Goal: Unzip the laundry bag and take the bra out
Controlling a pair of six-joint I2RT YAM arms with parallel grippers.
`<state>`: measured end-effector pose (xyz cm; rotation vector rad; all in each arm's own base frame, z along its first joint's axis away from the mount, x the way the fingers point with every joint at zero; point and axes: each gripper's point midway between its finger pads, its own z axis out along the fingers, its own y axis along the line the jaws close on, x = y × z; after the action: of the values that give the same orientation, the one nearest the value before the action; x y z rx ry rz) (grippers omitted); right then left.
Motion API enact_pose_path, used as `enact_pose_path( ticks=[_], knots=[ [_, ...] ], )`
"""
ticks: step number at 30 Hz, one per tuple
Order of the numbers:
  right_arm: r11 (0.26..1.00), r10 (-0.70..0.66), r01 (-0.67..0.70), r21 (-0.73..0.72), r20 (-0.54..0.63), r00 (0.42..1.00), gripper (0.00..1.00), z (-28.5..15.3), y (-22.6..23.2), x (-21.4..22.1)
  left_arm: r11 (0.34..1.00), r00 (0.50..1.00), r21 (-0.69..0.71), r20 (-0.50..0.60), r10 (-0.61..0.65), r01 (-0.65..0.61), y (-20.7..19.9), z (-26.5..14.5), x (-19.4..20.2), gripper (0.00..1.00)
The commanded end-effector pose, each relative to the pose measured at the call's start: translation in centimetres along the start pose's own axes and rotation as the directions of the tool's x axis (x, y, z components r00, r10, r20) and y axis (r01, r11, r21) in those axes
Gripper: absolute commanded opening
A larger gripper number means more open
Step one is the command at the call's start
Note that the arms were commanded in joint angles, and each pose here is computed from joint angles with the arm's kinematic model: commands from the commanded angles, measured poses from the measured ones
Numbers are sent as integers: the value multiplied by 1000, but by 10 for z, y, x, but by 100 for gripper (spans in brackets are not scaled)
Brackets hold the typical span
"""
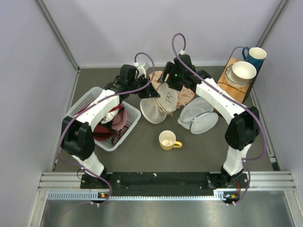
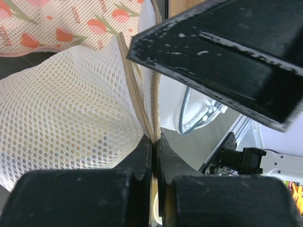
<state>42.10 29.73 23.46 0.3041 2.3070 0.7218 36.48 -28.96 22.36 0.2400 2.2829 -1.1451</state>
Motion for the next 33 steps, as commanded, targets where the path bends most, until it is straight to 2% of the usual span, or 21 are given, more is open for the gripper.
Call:
enact_pose_path(
  ticks=[1,2,3,4,5,9,10,12,13,15,17,21,26,28,31,32,33],
  knots=[
    [1000,9,-8,-12,14,1000,60,4,10,-3,995,993,27,77,91,-93,-25,-16,-19,0],
    [1000,10,-10,1,9,1000,52,5,5,1,995,993,22,78,92,-94,-24,-16,-19,0],
    [1000,10,-10,4,19,1000,24,3,4,0,995,992,19,77,98,-99,-24,-17,-19,0],
    [1000,8,-8,0,35,999,6,-2,6,-4,994,992,16,78,102,-104,-24,-18,-19,0],
    [1000,5,-5,14,49,999,0,-4,2,-6,995,992,6,77,99,-100,-22,-19,-19,0],
    [998,-66,67,-6,89,994,0,-18,5,-15,997,996,11,59,74,-75,-26,-23,-16,2],
    [995,-85,90,-41,113,990,0,-25,12,-21,997,996,16,60,70,-71,-32,-26,-19,19],
    [985,-145,154,-72,114,983,0,-31,14,-19,997,996,30,63,65,-67,-41,-36,-19,42],
    [978,-158,175,-115,139,978,0,-35,22,-23,997,995,29,67,68,-70,-42,-39,-19,72],
    [962,-195,221,-162,163,967,0,-46,27,-22,997,993,22,93,78,-80,-47,-51,-21,86],
    [948,-209,247,-202,189,959,0,-57,33,-23,997,993,37,102,68,-72,-50,-58,-22,92],
    [922,-237,286,-262,204,950,0,-70,43,-24,996,990,61,132,57,-65,-51,-75,-30,92],
    [897,-219,288,-334,229,949,0,-88,52,-25,999,984,26,178,26,-31,-41,-100,-37,92],
    [895,-206,280,-347,234,950,0,-97,53,-26,999,973,-24,227,26,-21,-35,-120,-46,91],
    [890,-205,282,-357,239,949,0,-103,51,-26,982,953,-186,296,65,-9,-14,-152,-54,90],
    [889,-206,286,-359,244,948,0,-105,51,-26,954,941,-298,326,93,9,1,-168,-56,90],
    [889,-205,285,-358,244,948,0,-106,50,-25,941,933,-337,341,119,4,2,-178,-59,89]
  ],
)
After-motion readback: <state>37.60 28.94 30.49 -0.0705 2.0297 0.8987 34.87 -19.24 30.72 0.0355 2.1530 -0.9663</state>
